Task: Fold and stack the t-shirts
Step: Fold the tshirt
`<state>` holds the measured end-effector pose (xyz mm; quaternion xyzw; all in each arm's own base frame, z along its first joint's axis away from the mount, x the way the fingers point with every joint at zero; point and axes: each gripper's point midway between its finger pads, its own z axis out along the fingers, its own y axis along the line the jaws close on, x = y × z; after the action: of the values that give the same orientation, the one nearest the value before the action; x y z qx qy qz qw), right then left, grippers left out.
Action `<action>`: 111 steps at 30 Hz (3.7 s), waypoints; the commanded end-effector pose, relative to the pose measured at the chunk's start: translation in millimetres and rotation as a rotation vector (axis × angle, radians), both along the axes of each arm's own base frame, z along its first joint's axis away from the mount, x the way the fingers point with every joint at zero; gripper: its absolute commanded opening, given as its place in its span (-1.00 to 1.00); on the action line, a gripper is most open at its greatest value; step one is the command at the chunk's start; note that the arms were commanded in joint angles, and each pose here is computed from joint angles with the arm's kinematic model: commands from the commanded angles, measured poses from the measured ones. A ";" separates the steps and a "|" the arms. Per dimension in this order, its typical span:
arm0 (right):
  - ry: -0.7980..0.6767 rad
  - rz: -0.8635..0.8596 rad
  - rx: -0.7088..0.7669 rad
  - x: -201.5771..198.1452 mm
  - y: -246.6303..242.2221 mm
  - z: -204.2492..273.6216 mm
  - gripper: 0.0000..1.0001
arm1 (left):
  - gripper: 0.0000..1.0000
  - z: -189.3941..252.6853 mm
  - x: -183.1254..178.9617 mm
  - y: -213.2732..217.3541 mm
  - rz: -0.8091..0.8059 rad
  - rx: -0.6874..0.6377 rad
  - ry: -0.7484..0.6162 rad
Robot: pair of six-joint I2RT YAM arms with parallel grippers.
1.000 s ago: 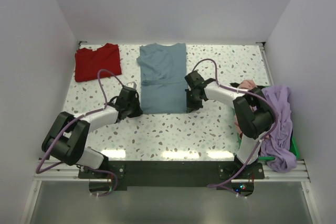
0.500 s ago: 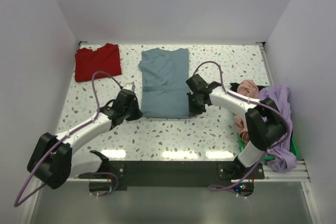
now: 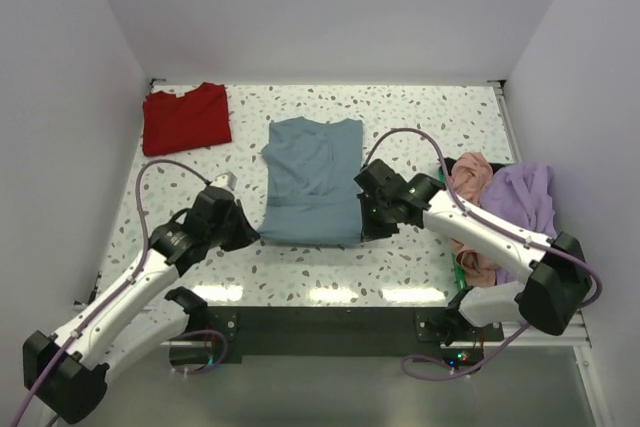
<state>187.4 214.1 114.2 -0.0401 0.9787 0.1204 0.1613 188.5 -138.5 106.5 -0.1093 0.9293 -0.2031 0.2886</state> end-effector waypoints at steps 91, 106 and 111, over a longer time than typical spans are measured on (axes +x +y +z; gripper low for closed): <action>-0.359 -0.176 -0.128 307.9 -5.3 69.1 -1.00 | -1.00 28.5 257.0 2.4 0.028 -0.121 -0.170; -0.487 -0.190 0.088 374.0 20.4 85.4 0.53 | 0.82 55.7 327.5 38.3 0.229 -0.056 -0.328; -0.515 -0.126 0.118 351.7 19.8 100.4 0.64 | 0.96 56.4 306.5 35.9 0.158 -0.038 -0.349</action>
<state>546.7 222.4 143.8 0.0274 0.9306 0.1028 0.3504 493.8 -104.7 129.7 -0.1816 0.8703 -0.2099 0.4069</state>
